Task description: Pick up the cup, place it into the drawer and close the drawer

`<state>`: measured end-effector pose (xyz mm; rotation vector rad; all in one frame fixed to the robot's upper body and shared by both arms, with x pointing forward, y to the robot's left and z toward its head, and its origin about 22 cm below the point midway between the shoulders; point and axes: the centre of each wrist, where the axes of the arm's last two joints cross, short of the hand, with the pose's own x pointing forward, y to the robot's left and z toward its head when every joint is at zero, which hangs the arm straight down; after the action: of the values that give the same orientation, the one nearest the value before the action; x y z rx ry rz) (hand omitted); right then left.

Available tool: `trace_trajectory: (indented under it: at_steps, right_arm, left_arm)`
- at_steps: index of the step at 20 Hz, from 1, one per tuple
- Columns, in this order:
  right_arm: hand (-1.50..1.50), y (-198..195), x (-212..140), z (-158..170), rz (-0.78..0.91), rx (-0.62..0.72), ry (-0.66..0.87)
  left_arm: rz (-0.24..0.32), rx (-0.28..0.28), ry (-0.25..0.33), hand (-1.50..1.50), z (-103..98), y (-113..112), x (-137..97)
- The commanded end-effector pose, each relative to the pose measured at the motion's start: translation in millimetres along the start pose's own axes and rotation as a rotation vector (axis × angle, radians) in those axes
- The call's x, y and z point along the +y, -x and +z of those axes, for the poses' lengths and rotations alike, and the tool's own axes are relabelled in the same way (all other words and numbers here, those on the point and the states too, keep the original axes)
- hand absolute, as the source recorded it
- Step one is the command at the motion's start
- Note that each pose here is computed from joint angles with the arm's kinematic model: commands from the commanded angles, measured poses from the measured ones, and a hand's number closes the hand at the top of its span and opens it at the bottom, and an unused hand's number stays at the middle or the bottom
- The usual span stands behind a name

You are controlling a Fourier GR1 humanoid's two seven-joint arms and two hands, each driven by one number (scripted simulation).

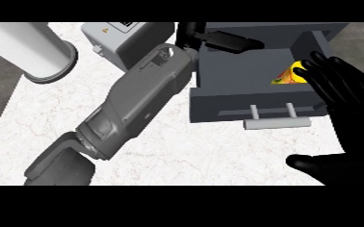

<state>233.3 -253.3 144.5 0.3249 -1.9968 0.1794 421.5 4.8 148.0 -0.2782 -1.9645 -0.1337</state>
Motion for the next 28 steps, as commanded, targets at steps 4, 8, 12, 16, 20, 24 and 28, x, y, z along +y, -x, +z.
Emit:
trace_trajectory:
  at_steps: [4, 8, 12, 16, 20, 24, 28]
  right_arm:
    - [1.5, -14, -25, 15, 0.145, 0.05, -0.109]
    - [1.5, -21, -14, 30, 0.244, 0.07, -0.162]
    - [1.5, -10, -7, 22, 0.341, 0.114, -0.161]
    - [1.5, -4, -12, 25, 0.404, 0.181, -0.186]
    - [1.5, 8, 1, 16, 0.428, 0.198, -0.173]
    - [1.5, 20, 2, 18, 0.54, 0.206, -0.221]
    - [1.5, 29, 0, 10, 0.805, 0.214, -0.371]
  left_arm:
    - [0.1, 0.002, -0.066, -1.5, 5, -8, 30]
    - [0.103, -0.005, -0.154, -1.5, 17, -7, 66]
    - [0.131, 0.029, -0.174, -1.5, 37, -13, 105]
    - [0.112, 0.042, -0.197, -1.5, 79, -5, 142]
    - [0.123, 0.042, -0.207, -1.5, 127, -2, 173]
    - [0.135, 0.056, -0.211, -1.5, 161, -11, 201]
    - [0.162, 0.068, -0.217, -1.5, 180, 0, 208]
